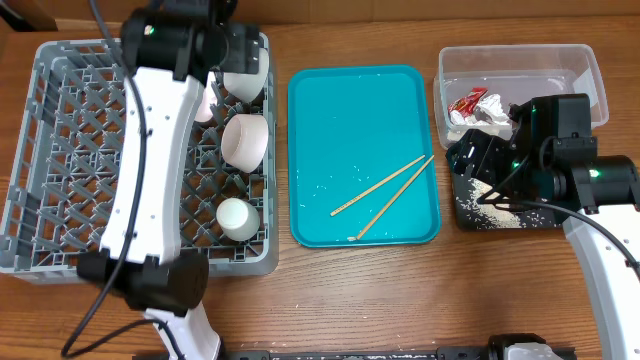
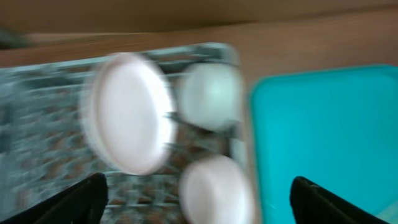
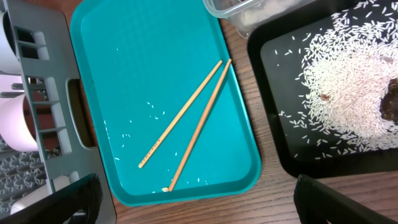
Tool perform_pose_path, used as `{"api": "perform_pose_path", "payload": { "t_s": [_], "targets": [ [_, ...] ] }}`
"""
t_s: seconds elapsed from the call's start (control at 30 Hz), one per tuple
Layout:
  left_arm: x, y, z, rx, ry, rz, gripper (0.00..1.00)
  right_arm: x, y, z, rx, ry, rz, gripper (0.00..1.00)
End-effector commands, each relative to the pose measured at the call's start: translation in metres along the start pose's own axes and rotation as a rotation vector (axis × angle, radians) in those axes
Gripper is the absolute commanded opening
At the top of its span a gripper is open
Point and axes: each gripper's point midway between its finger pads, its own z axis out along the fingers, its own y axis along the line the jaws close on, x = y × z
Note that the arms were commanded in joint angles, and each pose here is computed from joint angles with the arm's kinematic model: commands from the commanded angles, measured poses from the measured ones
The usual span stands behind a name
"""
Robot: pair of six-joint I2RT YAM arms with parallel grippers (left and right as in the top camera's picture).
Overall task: Sort waste into correct bins and load items into the dishwasher
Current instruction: 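Release the plate and move the left gripper back toward the teal tray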
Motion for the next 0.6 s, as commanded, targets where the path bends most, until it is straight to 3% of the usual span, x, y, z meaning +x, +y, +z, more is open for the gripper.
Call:
{"api": "perform_pose_path", "payload": {
  "t_s": [0.0, 0.13, 0.2, 0.4, 0.57],
  "targets": [
    [0.020, -0.070, 0.001, 0.292, 0.075, 0.127, 0.92, -0.005, 0.002, -0.004, -0.002, -0.023, -0.006, 1.00],
    [0.055, -0.116, 0.030, 0.366, 0.184, 0.315, 0.91, -0.005, 0.002, -0.004, -0.002, -0.023, -0.006, 1.00],
    [0.077, -0.137, 0.050, 0.388, 0.251, 0.408, 0.85, -0.005, 0.002, -0.004, -0.002, -0.023, -0.006, 1.00],
    [0.144, -0.185, 0.105, 0.426, 0.448, 0.558, 0.80, -0.005, 0.002, -0.004, -0.002, -0.023, -0.006, 1.00],
    [0.188, -0.219, 0.133, 0.459, 0.546, 0.687, 0.82, -0.005, 0.002, -0.004, -0.002, -0.023, -0.006, 1.00]
  ]
}}
